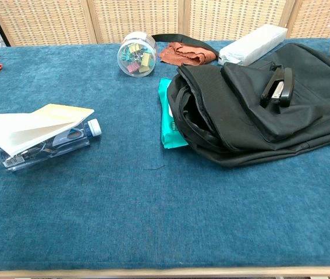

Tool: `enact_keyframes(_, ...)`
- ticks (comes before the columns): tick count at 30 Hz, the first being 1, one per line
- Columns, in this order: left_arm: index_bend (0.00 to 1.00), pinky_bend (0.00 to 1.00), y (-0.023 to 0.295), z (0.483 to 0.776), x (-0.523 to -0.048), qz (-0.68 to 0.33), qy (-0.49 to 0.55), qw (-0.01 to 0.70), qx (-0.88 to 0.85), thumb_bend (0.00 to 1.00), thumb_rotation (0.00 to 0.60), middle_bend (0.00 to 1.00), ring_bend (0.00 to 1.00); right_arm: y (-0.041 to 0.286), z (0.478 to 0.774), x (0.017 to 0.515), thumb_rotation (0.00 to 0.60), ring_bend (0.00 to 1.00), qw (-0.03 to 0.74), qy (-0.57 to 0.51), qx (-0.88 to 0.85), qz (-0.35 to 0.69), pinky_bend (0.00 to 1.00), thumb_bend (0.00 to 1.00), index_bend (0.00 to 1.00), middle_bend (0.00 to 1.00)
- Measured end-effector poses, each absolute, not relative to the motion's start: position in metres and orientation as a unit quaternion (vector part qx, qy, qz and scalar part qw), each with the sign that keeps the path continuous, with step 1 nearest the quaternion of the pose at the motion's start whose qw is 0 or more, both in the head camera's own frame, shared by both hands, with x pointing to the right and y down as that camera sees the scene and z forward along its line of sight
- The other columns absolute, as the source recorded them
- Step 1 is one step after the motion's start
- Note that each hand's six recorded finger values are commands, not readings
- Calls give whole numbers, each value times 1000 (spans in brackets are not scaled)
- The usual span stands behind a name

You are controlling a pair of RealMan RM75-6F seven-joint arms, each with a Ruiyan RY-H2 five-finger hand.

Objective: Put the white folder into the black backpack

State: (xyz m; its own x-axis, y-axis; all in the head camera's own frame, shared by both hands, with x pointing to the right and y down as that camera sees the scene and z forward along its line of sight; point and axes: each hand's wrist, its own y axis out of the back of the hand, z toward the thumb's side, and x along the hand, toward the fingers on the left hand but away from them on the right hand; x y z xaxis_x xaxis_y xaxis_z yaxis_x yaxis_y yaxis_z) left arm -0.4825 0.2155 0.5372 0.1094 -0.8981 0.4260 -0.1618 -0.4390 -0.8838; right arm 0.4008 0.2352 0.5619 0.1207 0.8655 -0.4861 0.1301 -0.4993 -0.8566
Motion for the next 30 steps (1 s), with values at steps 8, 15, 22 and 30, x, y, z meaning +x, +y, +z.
enact_keyframes(8,0,0,217,543,-479,-536,392,346,-663,35,600,0,0,236,563,400,600,0,335,-369,-670,550,0,0,0,0)
enact_keyframes(15,0,0,216,572,-472,-537,354,342,-685,35,600,0,0,234,563,401,600,0,333,-372,-670,550,0,0,0,0)
enact_keyframes(22,0,0,209,619,-471,-522,328,349,-706,35,600,0,0,234,562,403,600,0,331,-374,-669,551,0,0,0,0)
enact_keyframes(30,0,0,188,666,-445,-470,345,353,-731,35,600,0,0,233,565,405,600,0,328,-373,-667,555,0,0,0,0)
